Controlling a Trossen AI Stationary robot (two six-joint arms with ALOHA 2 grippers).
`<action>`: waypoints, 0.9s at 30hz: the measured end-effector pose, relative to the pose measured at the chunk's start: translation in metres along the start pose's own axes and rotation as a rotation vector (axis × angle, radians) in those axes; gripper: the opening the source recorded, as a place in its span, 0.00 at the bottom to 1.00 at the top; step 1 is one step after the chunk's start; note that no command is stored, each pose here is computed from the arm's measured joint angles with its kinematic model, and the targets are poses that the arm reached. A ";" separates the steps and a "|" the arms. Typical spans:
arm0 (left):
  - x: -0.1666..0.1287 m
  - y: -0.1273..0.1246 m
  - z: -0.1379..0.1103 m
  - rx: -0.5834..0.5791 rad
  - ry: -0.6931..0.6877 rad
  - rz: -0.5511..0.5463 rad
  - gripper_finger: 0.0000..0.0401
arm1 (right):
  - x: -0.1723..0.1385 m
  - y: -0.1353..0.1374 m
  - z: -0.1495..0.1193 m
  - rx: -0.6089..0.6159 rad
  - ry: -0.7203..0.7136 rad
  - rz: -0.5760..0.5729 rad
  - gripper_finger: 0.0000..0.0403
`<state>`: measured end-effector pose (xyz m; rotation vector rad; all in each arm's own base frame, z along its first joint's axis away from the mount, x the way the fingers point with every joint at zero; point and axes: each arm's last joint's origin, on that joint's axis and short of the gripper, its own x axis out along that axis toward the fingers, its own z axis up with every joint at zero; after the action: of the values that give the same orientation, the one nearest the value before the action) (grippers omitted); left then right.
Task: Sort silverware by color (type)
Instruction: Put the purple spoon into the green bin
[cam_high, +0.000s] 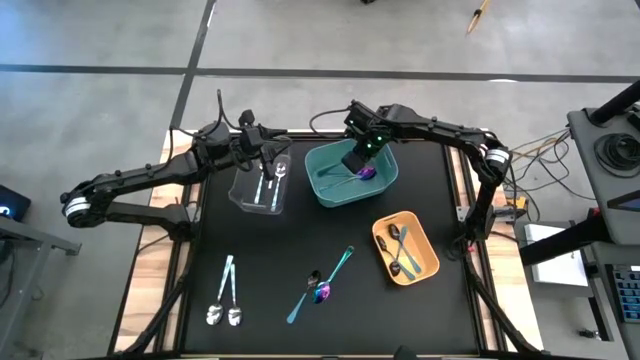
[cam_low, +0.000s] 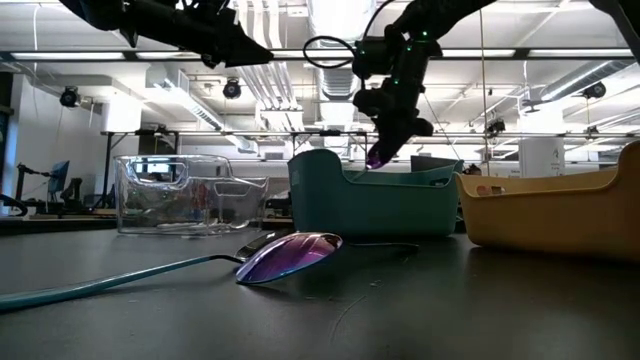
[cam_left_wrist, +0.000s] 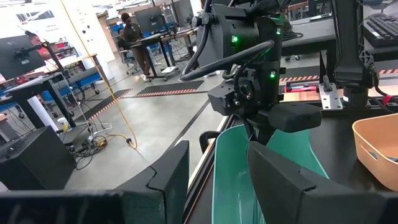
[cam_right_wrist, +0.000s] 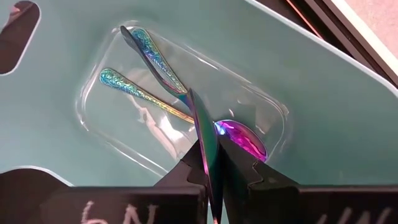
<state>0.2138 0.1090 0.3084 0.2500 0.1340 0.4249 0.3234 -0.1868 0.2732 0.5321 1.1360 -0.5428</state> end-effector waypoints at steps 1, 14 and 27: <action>0.000 0.000 0.000 0.000 0.000 0.000 0.36 | 0.000 0.000 0.000 0.000 -0.003 0.001 0.03; 0.000 0.000 0.000 -0.003 0.000 0.001 0.36 | 0.001 0.000 0.001 -0.002 -0.018 0.004 0.03; 0.000 0.000 0.000 -0.002 0.000 0.001 0.36 | 0.003 0.000 0.002 0.014 -0.028 0.007 0.05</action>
<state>0.2138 0.1090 0.3083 0.2477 0.1337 0.4262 0.3257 -0.1882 0.2715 0.5387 1.1040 -0.5509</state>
